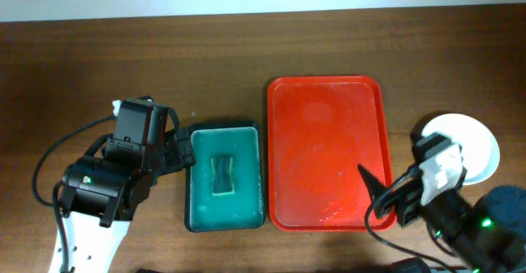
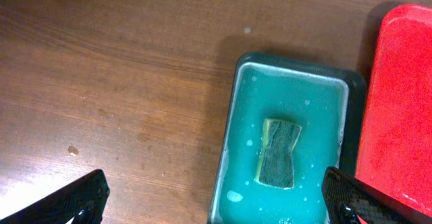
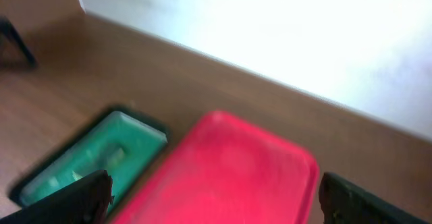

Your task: Clean dirty plates on tray and stack at the side

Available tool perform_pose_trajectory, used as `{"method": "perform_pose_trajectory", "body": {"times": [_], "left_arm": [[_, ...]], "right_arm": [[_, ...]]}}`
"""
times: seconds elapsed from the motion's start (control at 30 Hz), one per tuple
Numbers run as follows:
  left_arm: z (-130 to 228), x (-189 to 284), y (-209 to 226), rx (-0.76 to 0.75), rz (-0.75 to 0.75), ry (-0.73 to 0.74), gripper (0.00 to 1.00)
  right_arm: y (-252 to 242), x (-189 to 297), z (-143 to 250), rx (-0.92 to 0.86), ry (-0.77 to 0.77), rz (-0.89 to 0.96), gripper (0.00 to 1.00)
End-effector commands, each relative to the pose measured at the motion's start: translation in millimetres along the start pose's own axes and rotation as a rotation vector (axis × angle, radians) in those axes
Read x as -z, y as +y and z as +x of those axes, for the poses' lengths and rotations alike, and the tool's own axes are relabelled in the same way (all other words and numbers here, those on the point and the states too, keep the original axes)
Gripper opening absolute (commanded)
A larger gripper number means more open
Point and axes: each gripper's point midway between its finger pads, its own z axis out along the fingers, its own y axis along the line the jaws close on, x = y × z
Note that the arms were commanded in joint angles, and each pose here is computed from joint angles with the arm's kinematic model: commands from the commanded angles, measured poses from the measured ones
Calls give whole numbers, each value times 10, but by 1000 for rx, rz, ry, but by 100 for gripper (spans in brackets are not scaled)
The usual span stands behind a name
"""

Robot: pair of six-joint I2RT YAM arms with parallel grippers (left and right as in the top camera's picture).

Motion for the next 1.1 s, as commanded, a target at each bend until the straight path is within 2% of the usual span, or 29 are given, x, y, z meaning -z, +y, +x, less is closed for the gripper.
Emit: {"method": "perform_pose_trajectory", "body": {"times": [0.0,0.17,0.3,0.73,0.87,0.9,0.97,1.07], "left_arm": [[-38,32,41,6,-14,-18,100],[-38,32,41,6,-14,-18,99],[-38,32,41,6,-14,-18,99],[-38,35,41,6,-13,-19,99],[61,240,145,14,-1,-47,100],[85,320,210,21,-7,-74,100],[-43,418,288,68,2,-219,99],[-49,349,437,184,56,-415,99]], "right_arm": [[-60,-268,679,43,-66,76,98],[-19,-707,1329,66,-242,84,98],[-23,-941,1543,83,-316,90,98],[-17,-963,1611,77,-288,85,98],[-18,-963,1611,77,-288,85,98],[-18,-963,1611,77,-288,85,98],[-18,-963,1611,77,-288,85,98],[-18,-963,1611,77,-288,85,98]]}}
